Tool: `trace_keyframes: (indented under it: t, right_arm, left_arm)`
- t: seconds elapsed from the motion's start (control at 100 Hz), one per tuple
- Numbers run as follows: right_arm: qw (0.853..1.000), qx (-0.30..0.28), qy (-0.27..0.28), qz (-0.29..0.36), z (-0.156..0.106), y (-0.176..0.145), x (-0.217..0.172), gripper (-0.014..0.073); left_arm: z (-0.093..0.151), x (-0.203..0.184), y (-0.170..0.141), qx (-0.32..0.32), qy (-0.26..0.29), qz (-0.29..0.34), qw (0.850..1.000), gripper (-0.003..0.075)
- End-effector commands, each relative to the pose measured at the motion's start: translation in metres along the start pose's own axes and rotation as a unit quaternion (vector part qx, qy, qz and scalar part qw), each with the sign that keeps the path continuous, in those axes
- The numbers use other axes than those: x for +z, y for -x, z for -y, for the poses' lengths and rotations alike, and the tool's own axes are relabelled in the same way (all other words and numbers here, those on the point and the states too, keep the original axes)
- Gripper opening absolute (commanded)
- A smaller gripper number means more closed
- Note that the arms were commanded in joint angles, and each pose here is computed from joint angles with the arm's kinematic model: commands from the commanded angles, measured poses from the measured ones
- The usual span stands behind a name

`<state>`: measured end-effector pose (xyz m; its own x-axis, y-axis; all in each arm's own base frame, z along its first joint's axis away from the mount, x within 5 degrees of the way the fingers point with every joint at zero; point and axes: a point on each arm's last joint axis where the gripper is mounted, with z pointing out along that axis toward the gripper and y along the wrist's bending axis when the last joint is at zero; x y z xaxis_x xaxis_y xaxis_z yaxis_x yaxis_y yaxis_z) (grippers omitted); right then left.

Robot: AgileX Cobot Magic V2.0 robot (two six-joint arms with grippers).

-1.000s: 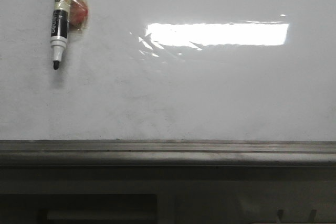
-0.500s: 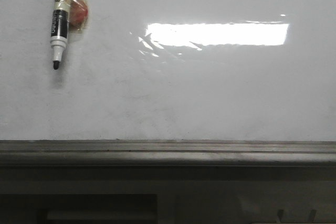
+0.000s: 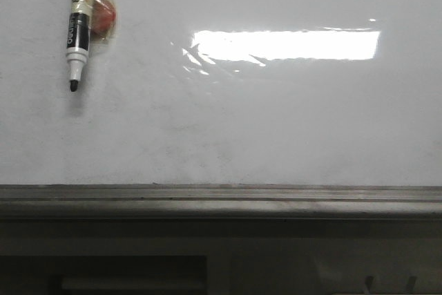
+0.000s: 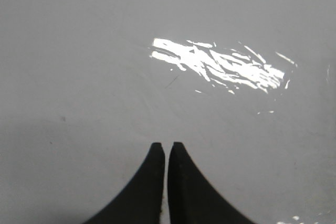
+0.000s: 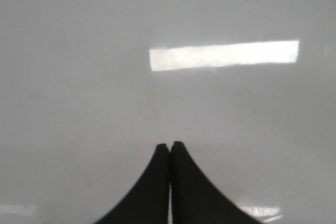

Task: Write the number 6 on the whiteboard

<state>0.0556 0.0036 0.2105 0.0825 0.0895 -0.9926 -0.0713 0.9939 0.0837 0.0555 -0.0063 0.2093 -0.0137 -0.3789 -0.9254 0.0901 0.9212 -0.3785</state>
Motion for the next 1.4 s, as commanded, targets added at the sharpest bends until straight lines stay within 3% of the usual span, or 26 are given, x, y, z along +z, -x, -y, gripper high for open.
trace_keyframes:
  t: [0.0,0.1,0.25,0.36,0.49,0.63,0.84,0.94,1.05,1.12,1.19,1.39]
  right_arm:
    - [0.996,0.079,-0.017,0.042,0.004,0.001,-0.001,-0.0066]
    - [0.989,0.142,-0.019,0.045,0.005,0.004,-0.002,-0.0066]
    - [0.99,0.141,0.014,0.024,-0.004,0.025,-0.003,-0.0059]
    - [0.991,0.127,0.037,-0.01,-0.011,0.048,0.0,-0.0059]
    - [0.986,0.111,0.063,-0.105,-0.021,0.071,0.016,-0.0059]
    - [0.974,0.106,0.077,-0.186,-0.028,0.091,0.041,-0.0062]
    - [0.961,0.09,0.093,-0.246,-0.032,0.102,0.064,-0.0038]
    - [0.958,0.086,0.096,-0.256,-0.033,0.102,0.067,0.0113]
    - [0.957,0.089,0.098,-0.259,-0.033,0.101,0.066,0.0397]
    - [0.957,0.091,0.099,-0.259,-0.033,0.101,0.066,0.0497]
    - [0.956,0.091,0.099,-0.259,-0.034,0.101,0.066,0.0502]
    - [0.956,0.091,0.099,-0.26,-0.034,0.101,0.066,0.0467]
  left_arm:
    - [-0.006,-0.001,-0.006,-0.086,-0.001,0.033,0.996,-0.002]
    - [-0.005,-0.001,-0.003,-0.16,-0.005,0.039,0.986,-0.002]
    - [0.008,-0.005,0.015,-0.168,-0.034,0.035,0.985,-0.002]
    - [0.024,-0.006,0.037,-0.125,-0.054,0.004,0.991,-0.002]
    - [0.044,-0.001,0.066,-0.05,-0.066,-0.067,0.994,-0.002]
    - [0.059,0.013,0.09,0.02,-0.078,-0.121,0.989,-0.002]
    - [0.071,0.029,0.1,0.045,-0.117,-0.169,0.978,-0.0007]
    - [0.075,0.036,0.095,0.055,-0.139,-0.193,0.97,0.0097]
    - [0.08,0.044,0.089,0.031,-0.157,-0.22,0.962,0.0327]
    - [0.084,0.051,0.086,0.014,-0.163,-0.235,0.958,0.0477]
    - [0.087,0.06,0.081,0.011,-0.175,-0.246,0.953,0.0551]
    - [0.103,0.085,0.068,0.0,-0.209,-0.258,0.943,0.0524]
